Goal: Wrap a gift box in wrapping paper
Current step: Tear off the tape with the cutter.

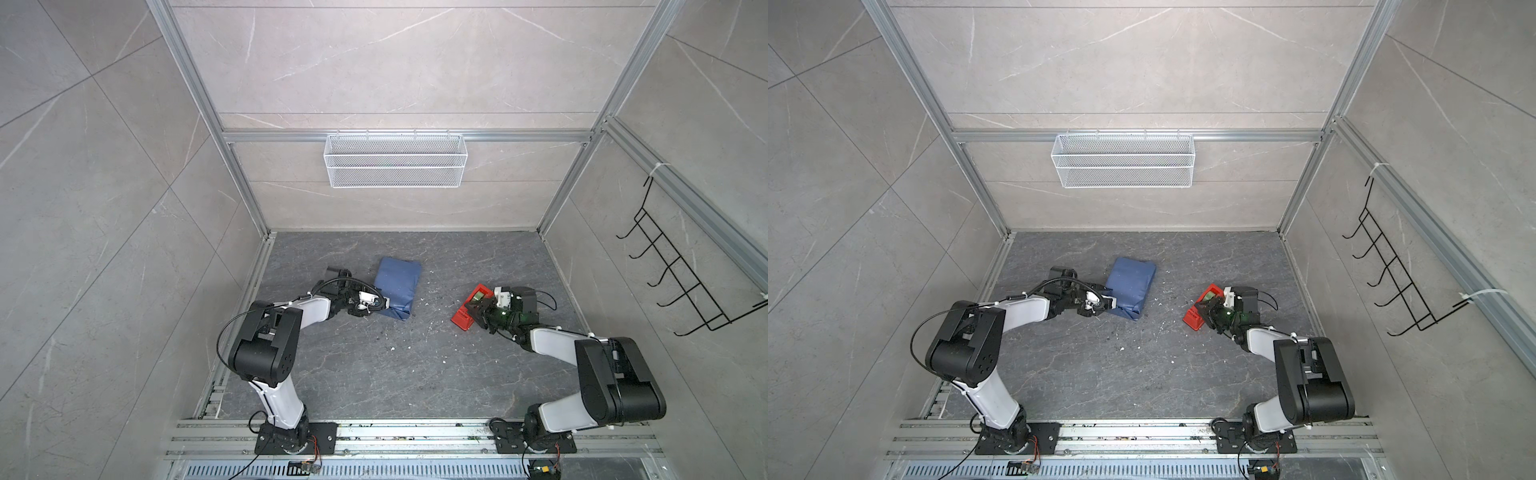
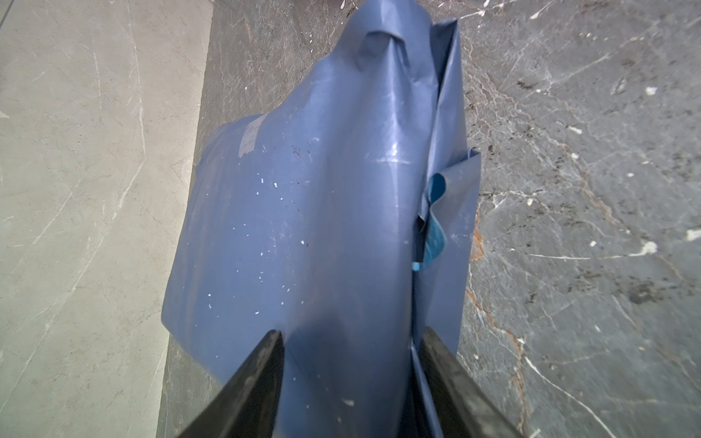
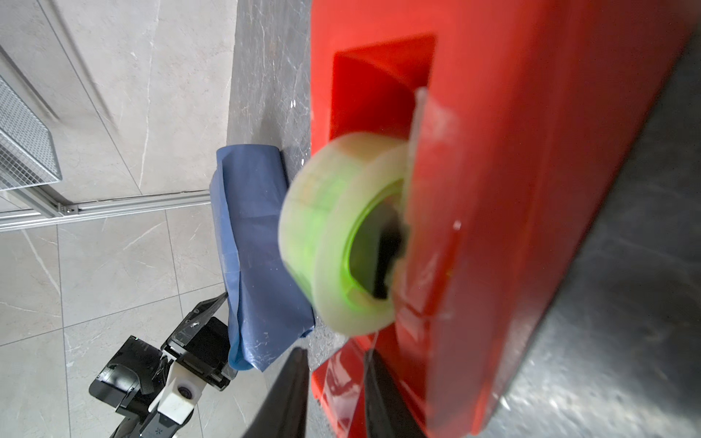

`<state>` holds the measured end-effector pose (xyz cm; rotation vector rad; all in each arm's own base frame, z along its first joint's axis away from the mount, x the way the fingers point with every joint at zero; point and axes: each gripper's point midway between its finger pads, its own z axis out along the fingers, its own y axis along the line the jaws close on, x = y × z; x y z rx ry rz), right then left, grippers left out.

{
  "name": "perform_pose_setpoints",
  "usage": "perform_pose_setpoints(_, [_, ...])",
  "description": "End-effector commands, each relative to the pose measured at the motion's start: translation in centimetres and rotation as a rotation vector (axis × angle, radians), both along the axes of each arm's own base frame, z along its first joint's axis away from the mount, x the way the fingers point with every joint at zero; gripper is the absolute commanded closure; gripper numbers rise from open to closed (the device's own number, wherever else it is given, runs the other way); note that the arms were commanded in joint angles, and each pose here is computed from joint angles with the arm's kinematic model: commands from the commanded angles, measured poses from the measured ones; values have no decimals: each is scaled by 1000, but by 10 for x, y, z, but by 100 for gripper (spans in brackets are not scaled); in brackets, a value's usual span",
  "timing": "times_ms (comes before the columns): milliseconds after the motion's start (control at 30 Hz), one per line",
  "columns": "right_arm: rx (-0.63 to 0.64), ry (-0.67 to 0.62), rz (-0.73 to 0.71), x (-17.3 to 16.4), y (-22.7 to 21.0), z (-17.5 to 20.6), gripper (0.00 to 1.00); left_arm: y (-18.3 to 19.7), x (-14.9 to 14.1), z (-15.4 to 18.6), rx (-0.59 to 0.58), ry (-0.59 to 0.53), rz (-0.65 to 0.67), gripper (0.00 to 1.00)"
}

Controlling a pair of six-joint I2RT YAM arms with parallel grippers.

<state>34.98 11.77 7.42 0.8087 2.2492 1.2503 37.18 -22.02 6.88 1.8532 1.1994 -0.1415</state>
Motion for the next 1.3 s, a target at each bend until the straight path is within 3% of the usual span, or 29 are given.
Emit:
perform_pose_setpoints(0, [-37,63,-100,-2,-14,-26,72,17,-47,-66,132,268,23,43])
perform_pose_setpoints(467, [8,-53,-177,16,-19,-1,100,18,-49,-67,135,273,23,43])
perform_pose_setpoints(667, [73,-130,-172,35,-13,36,100,18,-49,-65,134,273,23,43])
perform_pose_setpoints(1267, [67,-217,-107,80,-4,105,100,17,-50,-72,143,279,20,43])
